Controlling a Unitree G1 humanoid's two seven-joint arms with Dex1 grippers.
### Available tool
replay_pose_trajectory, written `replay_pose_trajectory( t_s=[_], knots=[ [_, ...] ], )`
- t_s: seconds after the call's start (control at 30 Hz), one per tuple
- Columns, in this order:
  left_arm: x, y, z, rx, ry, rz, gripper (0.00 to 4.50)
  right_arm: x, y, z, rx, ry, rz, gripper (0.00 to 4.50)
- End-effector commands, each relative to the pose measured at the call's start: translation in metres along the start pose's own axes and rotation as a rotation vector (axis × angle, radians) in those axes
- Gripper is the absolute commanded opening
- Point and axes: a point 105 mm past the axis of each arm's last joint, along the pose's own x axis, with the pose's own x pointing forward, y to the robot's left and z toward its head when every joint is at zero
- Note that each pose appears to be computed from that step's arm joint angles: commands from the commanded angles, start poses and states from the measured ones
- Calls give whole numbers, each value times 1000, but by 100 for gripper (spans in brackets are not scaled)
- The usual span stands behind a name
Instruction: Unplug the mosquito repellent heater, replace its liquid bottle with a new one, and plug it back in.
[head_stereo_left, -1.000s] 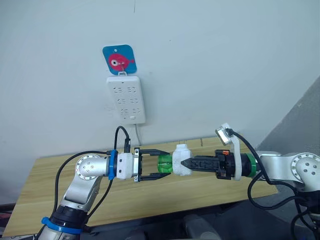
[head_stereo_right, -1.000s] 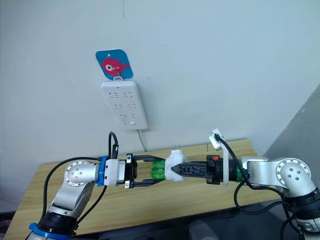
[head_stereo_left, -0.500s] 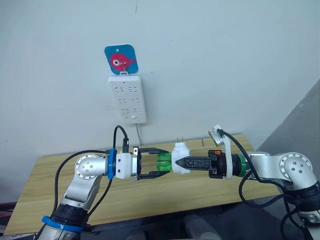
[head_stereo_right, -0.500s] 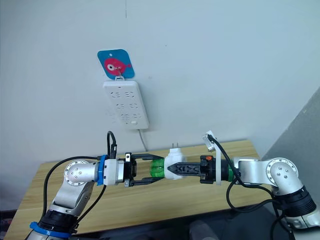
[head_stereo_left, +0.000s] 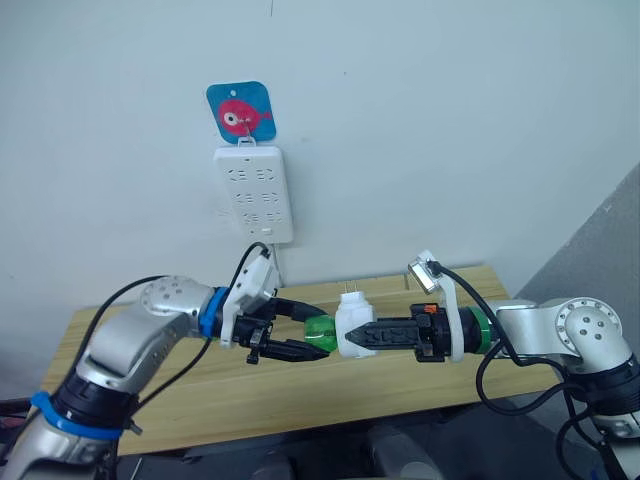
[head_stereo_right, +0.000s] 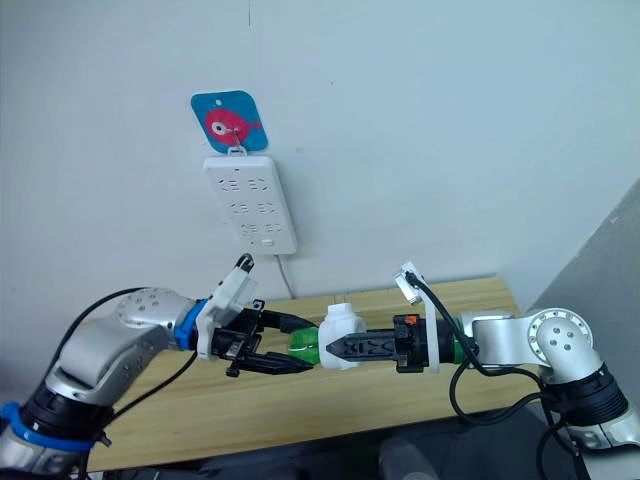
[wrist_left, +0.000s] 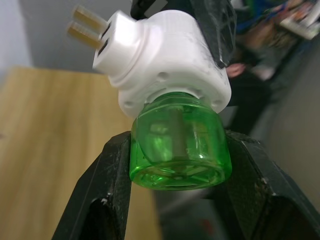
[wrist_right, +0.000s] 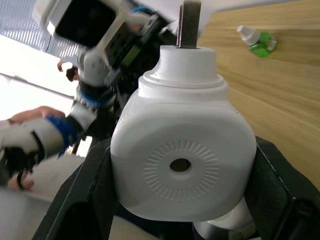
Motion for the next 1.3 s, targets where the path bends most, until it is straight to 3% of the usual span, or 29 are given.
replay_pose_trajectory(
  t_s=[0.03,0.17,0.2,0.37,0.57,0.73,0.9,1.13,1.23,1.3],
  knots=[
    [-11,9,5,-73,-1,50,225,-2,32,6,-94,2,143,300],
    [-10,13,8,-14,-4,82,225,-1,32,9,-83,-21,144,300],
    [-9,11,9,1,-8,77,297,-1,31,10,-75,-30,142,300],
    [-3,6,16,214,-26,132,447,-3,24,13,-32,-69,124,300],
    [-8,-2,18,565,-6,299,450,-11,13,11,23,-99,93,300],
    [-2,-12,17,787,-87,340,450,-16,3,17,59,-129,72,300],
    [5,-10,11,912,-114,335,450,-16,-1,19,77,-131,72,300],
    [13,-1,4,933,-134,325,450,-14,-1,20,84,-142,77,300],
    [15,0,6,923,-151,306,391,-14,-1,19,84,-145,75,300],
    [14,0,4,911,-149,293,328,-14,-1,19,85,-147,73,300]
  ],
)
